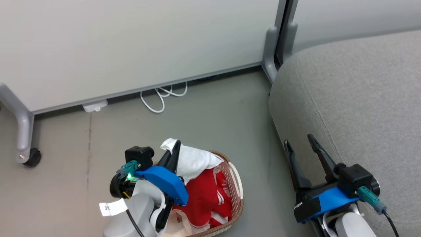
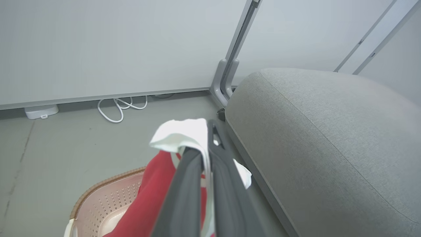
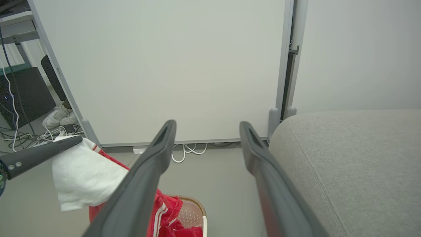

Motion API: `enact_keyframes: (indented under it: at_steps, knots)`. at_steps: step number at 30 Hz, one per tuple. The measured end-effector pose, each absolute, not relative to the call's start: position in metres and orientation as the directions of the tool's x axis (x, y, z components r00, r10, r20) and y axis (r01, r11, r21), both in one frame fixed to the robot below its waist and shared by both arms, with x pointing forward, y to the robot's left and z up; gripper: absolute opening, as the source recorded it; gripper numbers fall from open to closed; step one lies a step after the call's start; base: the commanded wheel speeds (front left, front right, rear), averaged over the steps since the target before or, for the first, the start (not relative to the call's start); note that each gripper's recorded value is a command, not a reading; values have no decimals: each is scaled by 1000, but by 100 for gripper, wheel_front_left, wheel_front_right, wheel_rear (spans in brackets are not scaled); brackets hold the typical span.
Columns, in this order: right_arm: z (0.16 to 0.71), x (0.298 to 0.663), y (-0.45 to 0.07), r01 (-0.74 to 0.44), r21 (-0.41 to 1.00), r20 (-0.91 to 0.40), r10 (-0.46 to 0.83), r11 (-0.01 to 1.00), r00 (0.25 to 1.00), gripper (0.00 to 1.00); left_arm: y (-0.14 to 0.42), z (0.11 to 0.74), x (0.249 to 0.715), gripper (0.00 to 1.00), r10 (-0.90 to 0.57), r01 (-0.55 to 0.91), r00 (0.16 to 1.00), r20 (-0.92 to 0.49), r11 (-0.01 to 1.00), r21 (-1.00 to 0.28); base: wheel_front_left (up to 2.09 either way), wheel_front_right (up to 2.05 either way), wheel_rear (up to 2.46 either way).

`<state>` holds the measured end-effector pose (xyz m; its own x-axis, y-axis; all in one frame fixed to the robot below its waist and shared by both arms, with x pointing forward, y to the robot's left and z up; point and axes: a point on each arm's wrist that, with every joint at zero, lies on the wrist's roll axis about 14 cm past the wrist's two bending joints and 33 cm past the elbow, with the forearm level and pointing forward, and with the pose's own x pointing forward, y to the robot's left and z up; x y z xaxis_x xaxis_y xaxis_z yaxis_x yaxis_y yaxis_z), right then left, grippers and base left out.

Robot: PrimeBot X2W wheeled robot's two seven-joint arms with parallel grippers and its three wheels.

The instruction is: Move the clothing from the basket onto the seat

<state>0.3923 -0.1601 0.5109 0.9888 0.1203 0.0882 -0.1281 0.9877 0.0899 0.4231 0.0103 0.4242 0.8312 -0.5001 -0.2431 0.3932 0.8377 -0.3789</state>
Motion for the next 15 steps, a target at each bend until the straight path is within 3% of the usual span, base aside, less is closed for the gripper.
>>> enact_keyframes:
  at_steps: [15]
  knots:
    - [524,373,-142,-182,70,125,172,981,977,100,-30,551,436,0,-584,570,810,62,758,-316,0,0,0]
